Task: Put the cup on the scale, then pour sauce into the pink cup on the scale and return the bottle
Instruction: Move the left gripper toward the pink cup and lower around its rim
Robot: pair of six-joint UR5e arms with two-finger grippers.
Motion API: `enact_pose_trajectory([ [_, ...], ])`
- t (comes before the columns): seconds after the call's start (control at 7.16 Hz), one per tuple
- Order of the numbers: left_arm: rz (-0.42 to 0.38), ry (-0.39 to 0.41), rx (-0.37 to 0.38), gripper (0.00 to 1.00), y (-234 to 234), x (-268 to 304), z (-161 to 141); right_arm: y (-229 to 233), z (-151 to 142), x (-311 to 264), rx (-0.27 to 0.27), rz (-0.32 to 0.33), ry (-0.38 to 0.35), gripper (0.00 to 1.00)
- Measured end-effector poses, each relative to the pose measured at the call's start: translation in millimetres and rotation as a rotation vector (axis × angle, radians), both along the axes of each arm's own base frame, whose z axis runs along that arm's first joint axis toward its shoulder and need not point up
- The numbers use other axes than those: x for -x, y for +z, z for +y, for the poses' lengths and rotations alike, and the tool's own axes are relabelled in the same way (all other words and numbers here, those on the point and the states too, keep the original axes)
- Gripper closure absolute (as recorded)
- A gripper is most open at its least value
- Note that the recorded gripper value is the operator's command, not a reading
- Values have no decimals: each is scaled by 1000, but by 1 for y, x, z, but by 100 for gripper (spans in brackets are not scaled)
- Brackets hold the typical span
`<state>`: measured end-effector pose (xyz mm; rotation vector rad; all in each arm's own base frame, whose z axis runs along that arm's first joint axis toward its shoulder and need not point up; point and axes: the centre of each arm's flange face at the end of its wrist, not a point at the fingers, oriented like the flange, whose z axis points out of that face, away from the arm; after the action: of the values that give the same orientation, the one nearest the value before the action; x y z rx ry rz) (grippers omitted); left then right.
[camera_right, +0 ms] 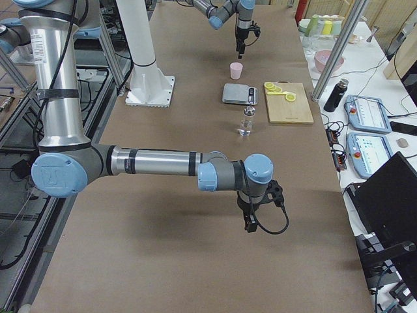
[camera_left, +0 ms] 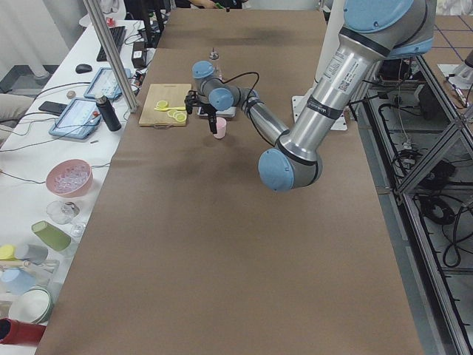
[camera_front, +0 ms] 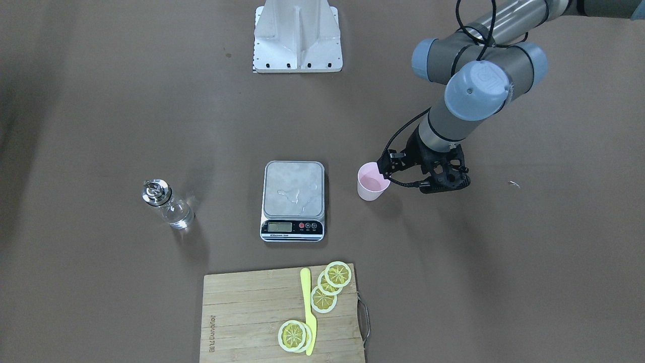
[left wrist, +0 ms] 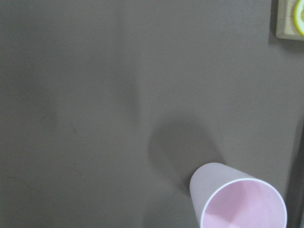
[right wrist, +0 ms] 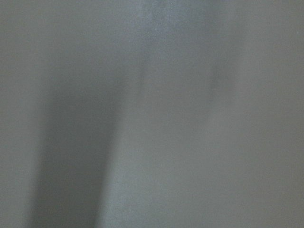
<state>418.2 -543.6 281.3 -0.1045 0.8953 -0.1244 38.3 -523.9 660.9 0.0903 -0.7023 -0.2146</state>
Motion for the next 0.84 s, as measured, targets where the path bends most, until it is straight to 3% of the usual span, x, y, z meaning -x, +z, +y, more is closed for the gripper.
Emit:
enact_pose_trajectory([
  [0.42,-37,-23,-12,20,2,-21,-3,0,1,0,-1,1,0,0],
  [0.84,-35,-6,-33,22,1,-33,4,0,1,0,-1,2,0,0],
])
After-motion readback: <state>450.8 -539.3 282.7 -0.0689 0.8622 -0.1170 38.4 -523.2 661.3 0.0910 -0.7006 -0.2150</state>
